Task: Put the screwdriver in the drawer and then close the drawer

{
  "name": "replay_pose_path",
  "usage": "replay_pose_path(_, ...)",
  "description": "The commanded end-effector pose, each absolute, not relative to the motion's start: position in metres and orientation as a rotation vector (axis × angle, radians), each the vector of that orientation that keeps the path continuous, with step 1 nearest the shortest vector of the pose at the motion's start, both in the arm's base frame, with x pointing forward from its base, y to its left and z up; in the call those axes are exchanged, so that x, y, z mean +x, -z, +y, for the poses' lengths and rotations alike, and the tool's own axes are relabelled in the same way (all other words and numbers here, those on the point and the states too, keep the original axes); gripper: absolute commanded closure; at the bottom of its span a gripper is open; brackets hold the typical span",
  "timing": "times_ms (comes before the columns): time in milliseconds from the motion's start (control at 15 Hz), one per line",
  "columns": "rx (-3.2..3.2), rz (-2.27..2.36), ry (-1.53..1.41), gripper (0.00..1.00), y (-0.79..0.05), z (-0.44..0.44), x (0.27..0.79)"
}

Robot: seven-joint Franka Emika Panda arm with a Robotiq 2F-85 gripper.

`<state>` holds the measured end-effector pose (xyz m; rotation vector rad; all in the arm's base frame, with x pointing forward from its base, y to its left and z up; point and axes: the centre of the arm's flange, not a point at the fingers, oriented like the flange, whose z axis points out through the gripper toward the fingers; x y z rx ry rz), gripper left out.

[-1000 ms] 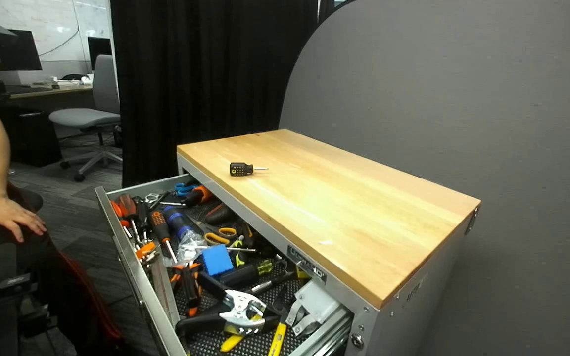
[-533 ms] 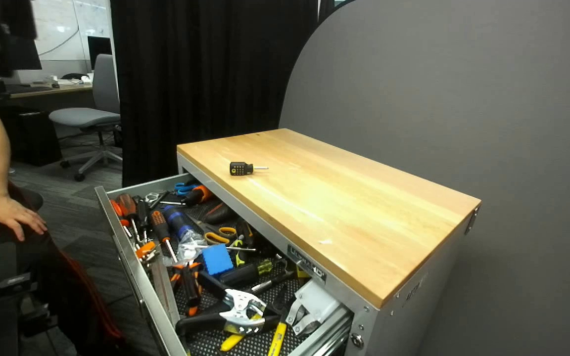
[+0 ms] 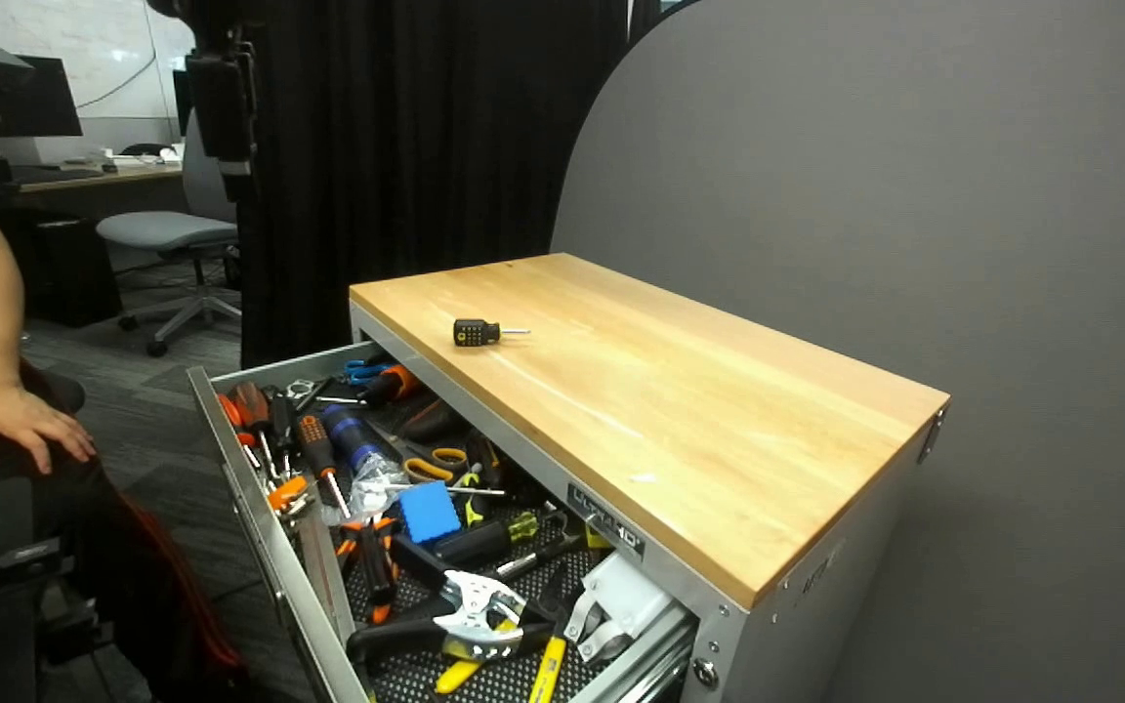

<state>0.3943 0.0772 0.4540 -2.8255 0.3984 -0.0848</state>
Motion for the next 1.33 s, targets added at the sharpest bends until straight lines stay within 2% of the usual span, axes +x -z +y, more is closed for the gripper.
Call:
replay_pose_path(0, -2.882, 0.451, 0.251, 0.0, -0.448, 0.115, 0.437)
replay_pose_path(400, -2.955, 0.53, 0.389, 0.0, -0.431, 0.14, 0.49)
replay_pose_path(1267, -2.94, 0.538, 0.26, 0.0, -0.359, 0.142, 0.559)
